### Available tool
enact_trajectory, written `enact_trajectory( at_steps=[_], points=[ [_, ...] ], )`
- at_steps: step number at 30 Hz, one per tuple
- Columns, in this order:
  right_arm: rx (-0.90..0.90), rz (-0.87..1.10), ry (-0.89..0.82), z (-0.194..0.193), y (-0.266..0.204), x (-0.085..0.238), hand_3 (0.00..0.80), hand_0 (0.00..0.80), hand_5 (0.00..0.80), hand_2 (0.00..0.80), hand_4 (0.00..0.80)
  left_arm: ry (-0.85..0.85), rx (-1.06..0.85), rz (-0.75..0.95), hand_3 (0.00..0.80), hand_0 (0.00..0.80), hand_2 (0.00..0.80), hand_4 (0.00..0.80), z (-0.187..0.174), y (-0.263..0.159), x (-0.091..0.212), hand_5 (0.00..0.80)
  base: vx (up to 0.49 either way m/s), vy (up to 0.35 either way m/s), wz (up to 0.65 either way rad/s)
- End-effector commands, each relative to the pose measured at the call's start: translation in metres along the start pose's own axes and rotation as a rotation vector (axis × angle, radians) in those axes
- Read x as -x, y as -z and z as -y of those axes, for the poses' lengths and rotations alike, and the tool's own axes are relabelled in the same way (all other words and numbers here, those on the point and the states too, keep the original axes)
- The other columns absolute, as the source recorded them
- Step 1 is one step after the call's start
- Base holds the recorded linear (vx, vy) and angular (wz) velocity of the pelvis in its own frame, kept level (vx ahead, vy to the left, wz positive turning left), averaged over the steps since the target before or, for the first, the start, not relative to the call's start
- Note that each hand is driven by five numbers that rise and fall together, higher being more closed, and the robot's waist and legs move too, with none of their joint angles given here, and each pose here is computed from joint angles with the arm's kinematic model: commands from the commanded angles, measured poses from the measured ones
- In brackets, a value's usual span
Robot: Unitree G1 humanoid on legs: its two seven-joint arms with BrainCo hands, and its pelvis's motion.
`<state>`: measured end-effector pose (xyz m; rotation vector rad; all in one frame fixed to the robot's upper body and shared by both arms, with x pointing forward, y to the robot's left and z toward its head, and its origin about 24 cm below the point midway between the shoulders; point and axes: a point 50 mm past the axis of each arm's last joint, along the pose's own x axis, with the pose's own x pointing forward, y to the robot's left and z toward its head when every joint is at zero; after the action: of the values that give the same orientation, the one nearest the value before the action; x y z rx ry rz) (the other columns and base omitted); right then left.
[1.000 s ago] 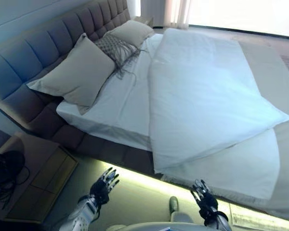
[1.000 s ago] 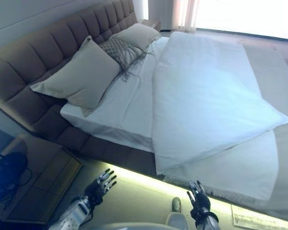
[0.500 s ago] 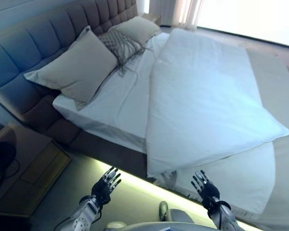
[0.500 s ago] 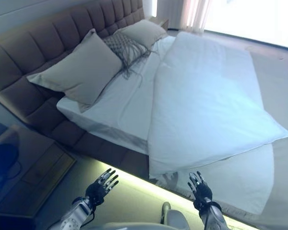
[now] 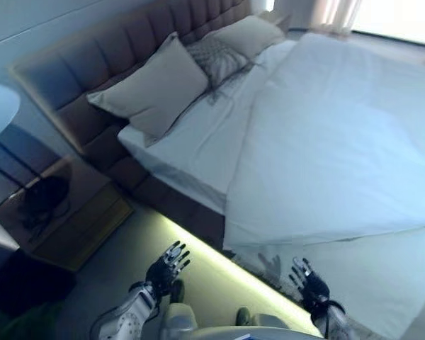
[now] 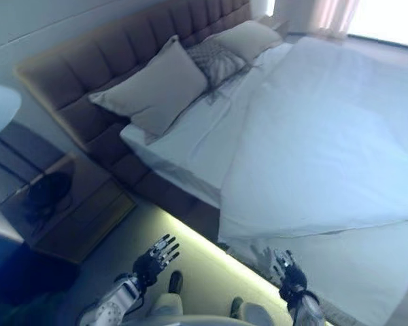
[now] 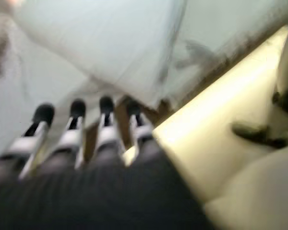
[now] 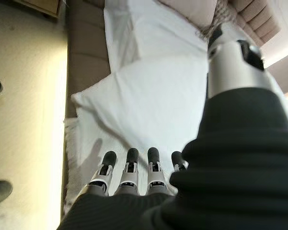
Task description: Make the bed neatly
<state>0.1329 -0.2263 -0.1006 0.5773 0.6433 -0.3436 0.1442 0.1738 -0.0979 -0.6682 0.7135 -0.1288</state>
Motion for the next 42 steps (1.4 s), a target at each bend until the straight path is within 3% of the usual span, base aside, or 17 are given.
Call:
enact_trajectory(
  at_steps=[1,8,14,22,31,34,37,40,42],
  points=[
    [-0.038,0.031,-0.031,-0.003,0.006,0.013,0.000,0.000,0.000,0.000,0.000,0.045,-0.047,0.086,0.000,0.000,0.000,0.000,0.001,-0.022,0.006,0.000,0.233,0.182,-0.60],
    [-0.048,0.069,-0.026,-0.016,0.000,0.010,0.000,0.000,0.000,0.000,0.000,0.099,-0.163,0.078,0.000,0.000,0.000,0.000,0.009,-0.033,0.004,0.000,0.177,0.254,-0.32],
    [-0.019,0.069,-0.053,-0.031,0.005,0.006,0.000,0.000,0.000,0.000,0.000,0.031,-0.167,0.092,0.000,0.000,0.000,0.000,-0.002,-0.037,0.007,0.000,0.151,0.154,-0.25],
    [-0.041,0.043,0.007,-0.006,0.001,0.000,0.000,0.000,0.000,0.000,0.000,0.016,-0.114,0.112,0.000,0.000,0.000,0.000,-0.007,-0.042,0.012,0.000,0.128,-0.264,-0.24],
    [-0.035,0.013,0.012,0.012,-0.003,0.007,0.000,0.000,0.000,0.000,0.000,-0.052,-0.040,0.132,0.000,0.000,0.000,0.000,-0.025,-0.035,0.033,0.000,0.092,-0.339,0.18],
    [-0.124,0.113,0.081,0.023,-0.024,0.003,0.000,0.000,0.000,0.000,0.000,0.042,-0.122,0.077,0.000,0.000,0.000,0.000,-0.010,-0.030,0.023,0.000,-0.041,-0.044,0.64],
    [-0.156,0.333,0.120,0.018,-0.095,-0.027,0.000,0.000,0.000,0.000,0.000,0.185,-0.201,0.131,0.000,0.000,0.000,0.000,0.019,-0.058,-0.004,0.000,-0.375,0.108,0.64],
    [-0.325,0.467,0.173,0.020,-0.160,-0.042,0.000,0.000,0.000,0.000,0.000,0.226,-0.295,0.177,0.000,0.000,0.000,0.000,0.044,-0.094,-0.030,0.000,-0.276,0.039,0.40],
    [-0.468,0.500,0.173,0.032,-0.180,-0.041,0.000,0.000,0.000,0.000,0.000,0.230,-0.320,0.208,0.000,0.000,0.000,0.000,0.053,-0.110,-0.033,0.000,-0.071,-0.053,0.29]
  ],
)
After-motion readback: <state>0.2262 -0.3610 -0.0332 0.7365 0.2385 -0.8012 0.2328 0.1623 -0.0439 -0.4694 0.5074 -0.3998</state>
